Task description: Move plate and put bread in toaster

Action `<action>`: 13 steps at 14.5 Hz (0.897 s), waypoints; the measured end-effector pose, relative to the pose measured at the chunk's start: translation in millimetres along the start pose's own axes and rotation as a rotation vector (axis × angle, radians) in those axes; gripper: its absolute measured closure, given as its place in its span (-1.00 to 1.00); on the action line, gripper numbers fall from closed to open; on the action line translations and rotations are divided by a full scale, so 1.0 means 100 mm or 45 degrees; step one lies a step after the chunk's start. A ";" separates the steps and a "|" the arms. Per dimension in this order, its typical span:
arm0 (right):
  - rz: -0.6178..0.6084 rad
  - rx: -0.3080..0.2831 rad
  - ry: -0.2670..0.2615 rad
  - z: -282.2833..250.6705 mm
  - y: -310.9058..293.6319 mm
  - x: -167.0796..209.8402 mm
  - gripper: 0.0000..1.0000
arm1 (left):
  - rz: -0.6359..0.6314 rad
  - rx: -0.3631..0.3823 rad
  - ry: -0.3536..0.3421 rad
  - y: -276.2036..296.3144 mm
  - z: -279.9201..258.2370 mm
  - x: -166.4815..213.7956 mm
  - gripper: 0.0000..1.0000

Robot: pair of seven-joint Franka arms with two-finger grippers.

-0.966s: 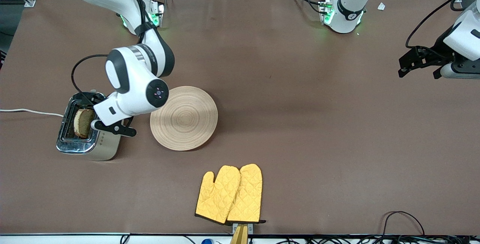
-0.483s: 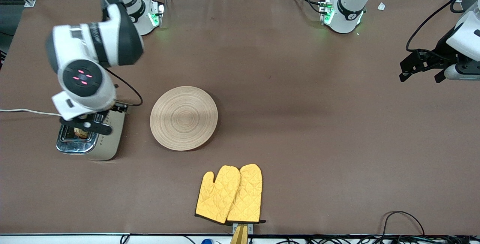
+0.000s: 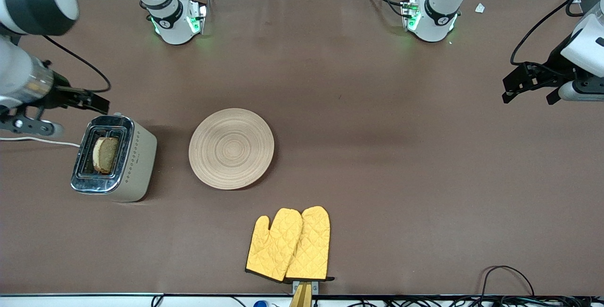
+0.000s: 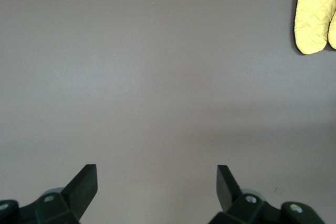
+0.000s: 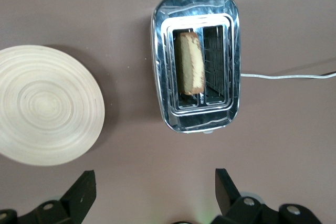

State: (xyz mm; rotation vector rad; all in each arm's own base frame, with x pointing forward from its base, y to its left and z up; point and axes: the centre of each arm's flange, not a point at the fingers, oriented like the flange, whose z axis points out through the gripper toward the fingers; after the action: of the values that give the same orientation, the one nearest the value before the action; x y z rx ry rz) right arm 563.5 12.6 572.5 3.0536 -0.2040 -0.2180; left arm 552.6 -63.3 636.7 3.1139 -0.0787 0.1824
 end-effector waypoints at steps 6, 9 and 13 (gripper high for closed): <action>-0.108 0.071 0.041 -0.20 0.61 -0.25 -1.00 | 0.000 0.000 0.000 0.00 0.00 0.00 -1.00; -0.138 0.070 0.054 -0.26 0.62 -0.30 -1.00 | 0.000 0.000 0.000 0.00 0.00 0.00 -1.00; -0.135 0.070 0.056 -0.26 0.67 -0.30 -1.00 | -0.001 0.000 0.000 0.00 0.00 0.00 -1.00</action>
State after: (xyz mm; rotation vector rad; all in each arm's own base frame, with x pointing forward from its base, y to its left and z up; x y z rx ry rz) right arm 529.7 -48.1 607.8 3.1232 -0.0467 -0.1542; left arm 552.6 -63.0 636.7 3.1140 -0.0779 0.1824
